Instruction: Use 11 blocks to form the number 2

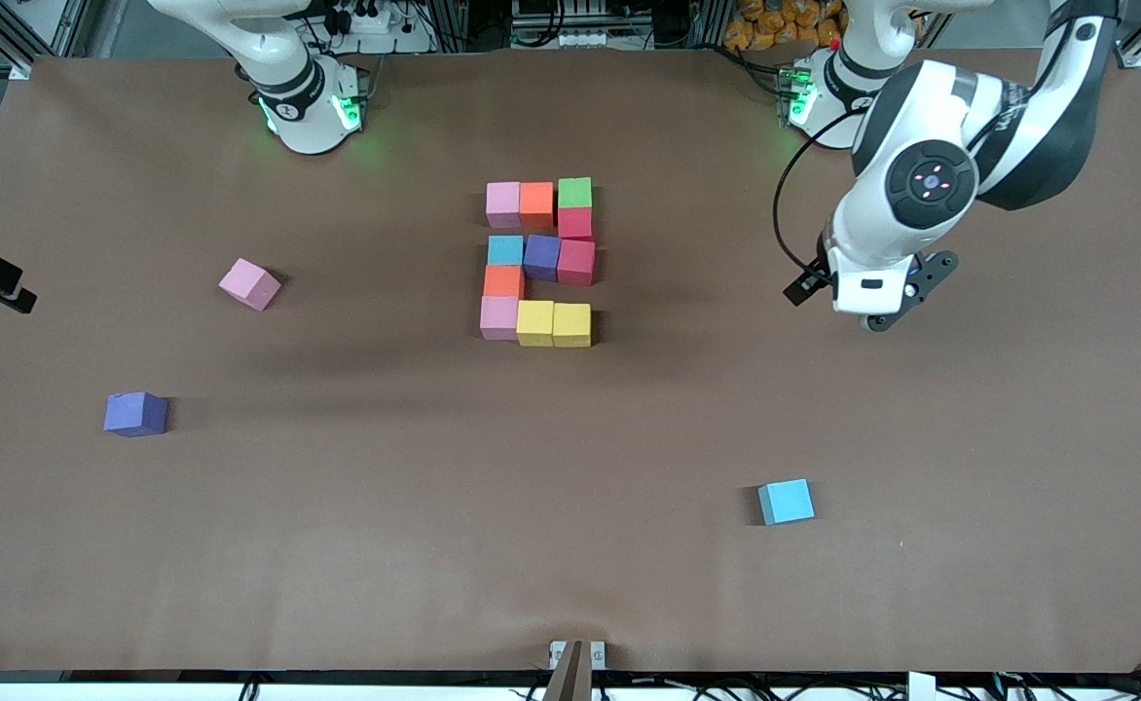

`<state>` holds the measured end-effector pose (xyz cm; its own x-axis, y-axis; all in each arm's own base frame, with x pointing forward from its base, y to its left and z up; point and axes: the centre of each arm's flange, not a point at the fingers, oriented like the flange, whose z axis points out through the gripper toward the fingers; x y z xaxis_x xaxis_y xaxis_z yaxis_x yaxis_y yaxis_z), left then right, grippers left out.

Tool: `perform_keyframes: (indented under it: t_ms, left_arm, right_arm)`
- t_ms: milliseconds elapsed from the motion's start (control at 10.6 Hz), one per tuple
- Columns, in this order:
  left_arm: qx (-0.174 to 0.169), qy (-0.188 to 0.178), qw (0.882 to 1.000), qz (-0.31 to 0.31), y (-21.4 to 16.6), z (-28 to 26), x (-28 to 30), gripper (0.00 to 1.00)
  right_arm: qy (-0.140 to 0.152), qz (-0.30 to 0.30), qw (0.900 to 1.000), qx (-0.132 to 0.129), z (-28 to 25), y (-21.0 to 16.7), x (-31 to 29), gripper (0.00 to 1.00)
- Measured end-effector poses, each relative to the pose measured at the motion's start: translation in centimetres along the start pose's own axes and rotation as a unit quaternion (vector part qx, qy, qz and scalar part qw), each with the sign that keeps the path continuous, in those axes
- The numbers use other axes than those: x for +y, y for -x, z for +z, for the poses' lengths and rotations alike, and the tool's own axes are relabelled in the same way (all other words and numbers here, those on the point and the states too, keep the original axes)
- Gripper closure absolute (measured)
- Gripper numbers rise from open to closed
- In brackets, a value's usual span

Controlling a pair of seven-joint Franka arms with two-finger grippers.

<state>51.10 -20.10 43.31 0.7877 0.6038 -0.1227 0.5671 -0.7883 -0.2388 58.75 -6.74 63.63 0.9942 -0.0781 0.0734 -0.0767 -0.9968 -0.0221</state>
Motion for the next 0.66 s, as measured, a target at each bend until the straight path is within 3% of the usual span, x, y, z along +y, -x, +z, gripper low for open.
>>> perform_keyframes:
  t_ms: [377, 660]
  left_arm:
    - [0.009, 0.028, 0.994, 0.106, -6.5, -2.1, -6.3, 0.0]
    - [0.023, 0.037, 0.986, 0.16, -6.4, -3.3, -6.8, 0.0]
  right_arm:
    - [0.0, 0.0, 1.0, 0.0, 0.0, 0.0, 0.0, 0.0]
    - [0.0, -0.002, 1.0, 0.0, 0.0, 0.0, -0.2, 0.0]
